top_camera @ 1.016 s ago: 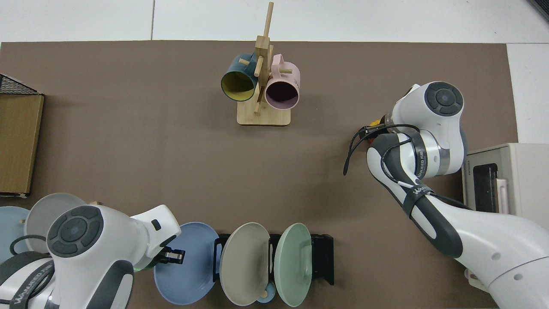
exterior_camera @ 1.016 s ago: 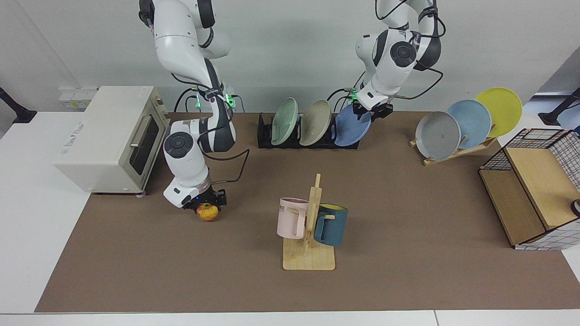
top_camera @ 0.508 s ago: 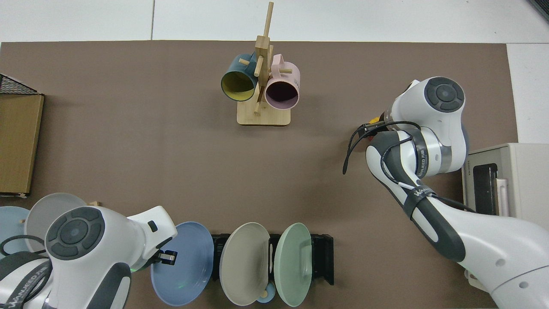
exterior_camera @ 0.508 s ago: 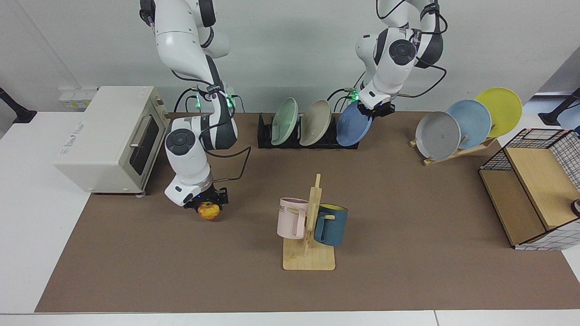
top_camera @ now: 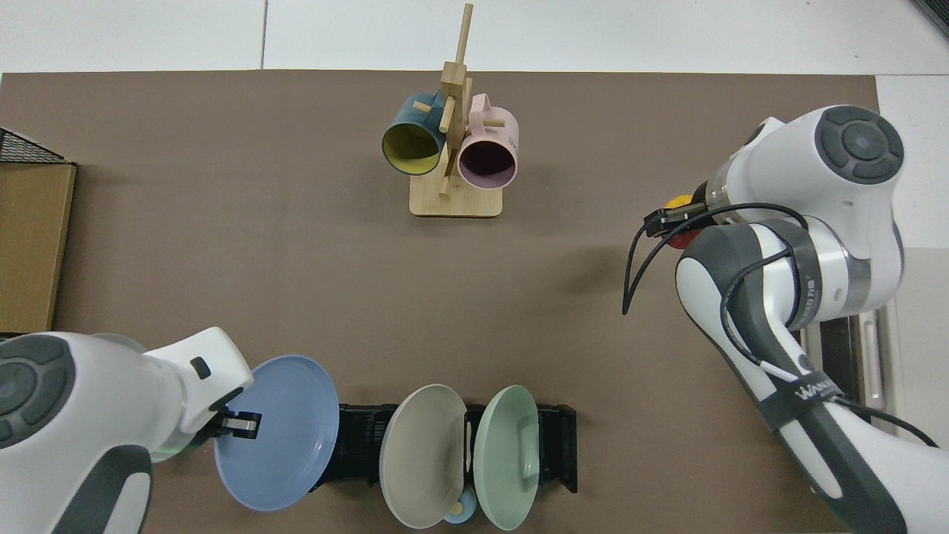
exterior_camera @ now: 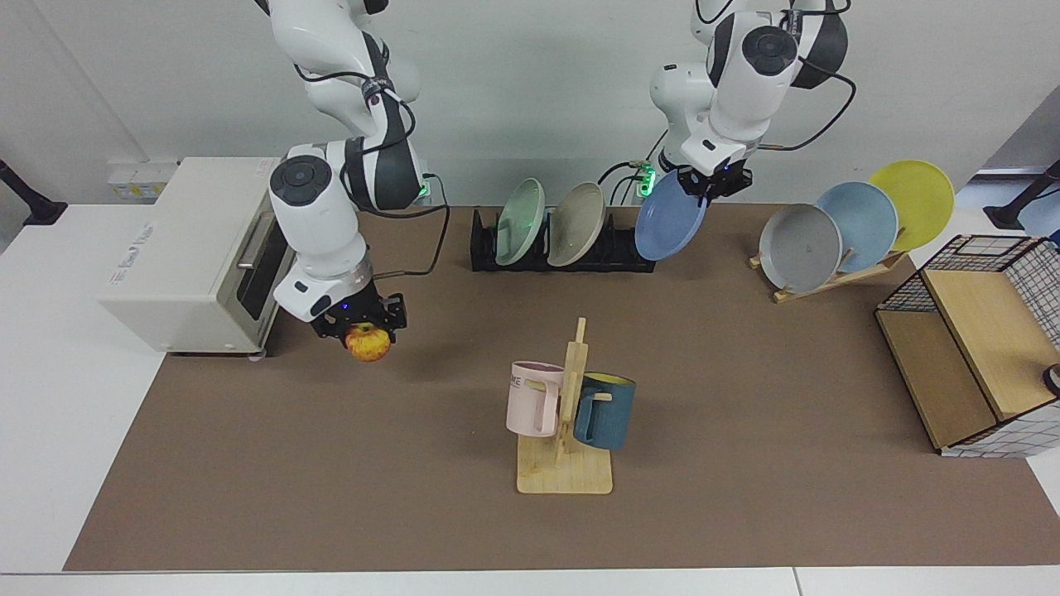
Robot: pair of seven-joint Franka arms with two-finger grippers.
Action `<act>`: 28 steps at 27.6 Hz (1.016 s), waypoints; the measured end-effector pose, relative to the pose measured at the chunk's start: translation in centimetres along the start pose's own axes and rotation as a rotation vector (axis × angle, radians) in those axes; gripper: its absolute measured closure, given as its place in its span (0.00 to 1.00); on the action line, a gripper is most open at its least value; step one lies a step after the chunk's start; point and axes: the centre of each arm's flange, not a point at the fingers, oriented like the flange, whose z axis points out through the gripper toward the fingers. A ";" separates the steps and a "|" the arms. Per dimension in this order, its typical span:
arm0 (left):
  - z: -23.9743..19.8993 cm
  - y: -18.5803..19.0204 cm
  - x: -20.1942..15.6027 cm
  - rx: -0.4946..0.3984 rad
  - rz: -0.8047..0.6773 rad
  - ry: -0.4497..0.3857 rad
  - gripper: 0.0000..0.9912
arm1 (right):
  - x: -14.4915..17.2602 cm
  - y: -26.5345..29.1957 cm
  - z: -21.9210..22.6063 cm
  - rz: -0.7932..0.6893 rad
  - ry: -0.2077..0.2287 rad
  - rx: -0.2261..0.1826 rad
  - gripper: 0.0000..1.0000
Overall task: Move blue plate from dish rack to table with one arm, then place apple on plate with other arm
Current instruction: 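Carry the blue plate with the left gripper and lower it onto the table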
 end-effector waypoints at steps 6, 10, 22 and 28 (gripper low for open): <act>-2.3 -2.6 3.5 -0.107 -0.053 0.050 0.91 | -0.2 -0.3 -0.2 -0.005 -0.001 0.001 0.23; -2.4 -4.6 6.7 -0.250 -0.086 0.088 0.91 | -0.3 -0.4 0.1 -0.006 -0.005 0.001 0.23; 6.7 -2.5 15.9 -0.558 -0.159 0.125 0.91 | -0.3 -0.4 0.1 -0.007 -0.006 0.002 0.23; 10.5 1.7 19.1 -0.610 -0.154 0.150 0.91 | -0.3 -0.4 0.1 -0.007 -0.006 0.002 0.23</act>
